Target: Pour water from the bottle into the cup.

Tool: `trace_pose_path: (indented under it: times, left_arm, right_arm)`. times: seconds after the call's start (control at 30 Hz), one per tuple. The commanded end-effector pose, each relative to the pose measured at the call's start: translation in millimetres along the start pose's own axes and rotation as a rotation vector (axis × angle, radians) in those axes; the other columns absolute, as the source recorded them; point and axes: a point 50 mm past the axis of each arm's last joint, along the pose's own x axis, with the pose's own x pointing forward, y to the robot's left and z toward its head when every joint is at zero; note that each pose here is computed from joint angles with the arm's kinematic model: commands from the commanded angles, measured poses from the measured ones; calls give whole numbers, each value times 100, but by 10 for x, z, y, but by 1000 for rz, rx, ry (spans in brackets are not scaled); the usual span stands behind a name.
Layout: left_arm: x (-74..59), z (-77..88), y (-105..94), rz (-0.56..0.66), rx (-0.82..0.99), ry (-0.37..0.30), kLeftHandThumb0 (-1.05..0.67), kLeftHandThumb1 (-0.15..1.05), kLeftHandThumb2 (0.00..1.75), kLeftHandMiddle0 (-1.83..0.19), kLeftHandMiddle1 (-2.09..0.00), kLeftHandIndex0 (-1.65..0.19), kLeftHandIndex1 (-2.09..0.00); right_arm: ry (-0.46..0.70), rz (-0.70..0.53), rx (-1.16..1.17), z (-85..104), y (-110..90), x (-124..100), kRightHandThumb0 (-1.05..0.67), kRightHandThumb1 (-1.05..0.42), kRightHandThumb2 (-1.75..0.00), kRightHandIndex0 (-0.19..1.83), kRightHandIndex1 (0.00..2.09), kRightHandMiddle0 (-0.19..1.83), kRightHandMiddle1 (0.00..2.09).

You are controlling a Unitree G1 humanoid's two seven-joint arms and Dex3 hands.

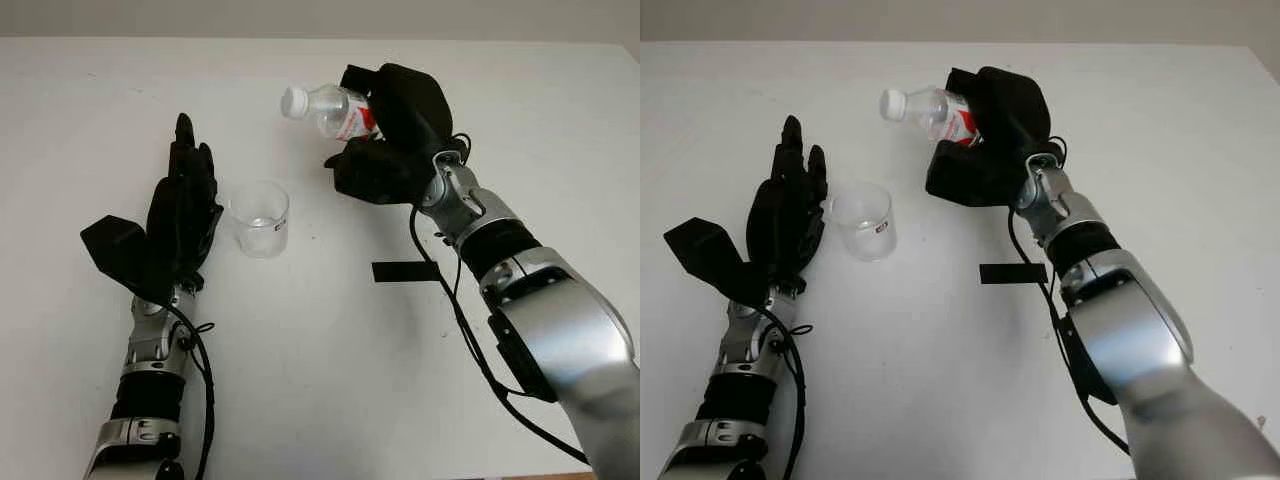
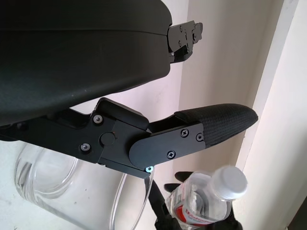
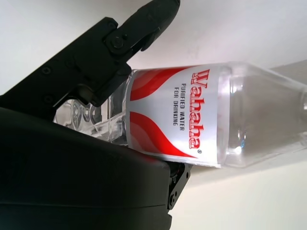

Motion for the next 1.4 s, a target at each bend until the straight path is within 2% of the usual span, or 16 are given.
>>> trace_pose_path:
  times: [0.0,0.17,0.27,0.4,0.8,1.37]
  left_arm:
    - [-15,-3,-8,-2,3,-6,-83,105,71,19,-4,19,-1]
    - [-14,-6,-10,1,3,-6,-83,105,71,19,-5,19,-2]
    - [-12,-5,-10,4,10,-7,-83,105,71,18,-5,19,-2]
    - [-10,-1,-10,3,7,-3,-83,105,72,19,-5,19,-2]
    - [-18,-5,-10,10,5,-4,-83,105,69,17,-5,17,-2]
    - [-39,-15,-25,12,0,-4,-83,105,71,19,-4,19,-2]
  right_arm:
    - [-48,-48,-49,30,-105,69,-34,-102,-12,142,209,105,209]
    - [-128,-58,-152,53,-88,44,-31,-101,-19,151,209,108,209]
    - [-182,-67,-224,66,-81,30,-31,-96,-30,139,209,89,209]
    - [-234,-86,-260,86,-79,12,-31,-94,-33,129,209,80,209]
    - [-318,-140,-296,123,-102,-2,-33,-96,-28,125,209,74,209]
    - [-406,-225,-297,244,-120,5,-34,-98,-17,132,209,80,209]
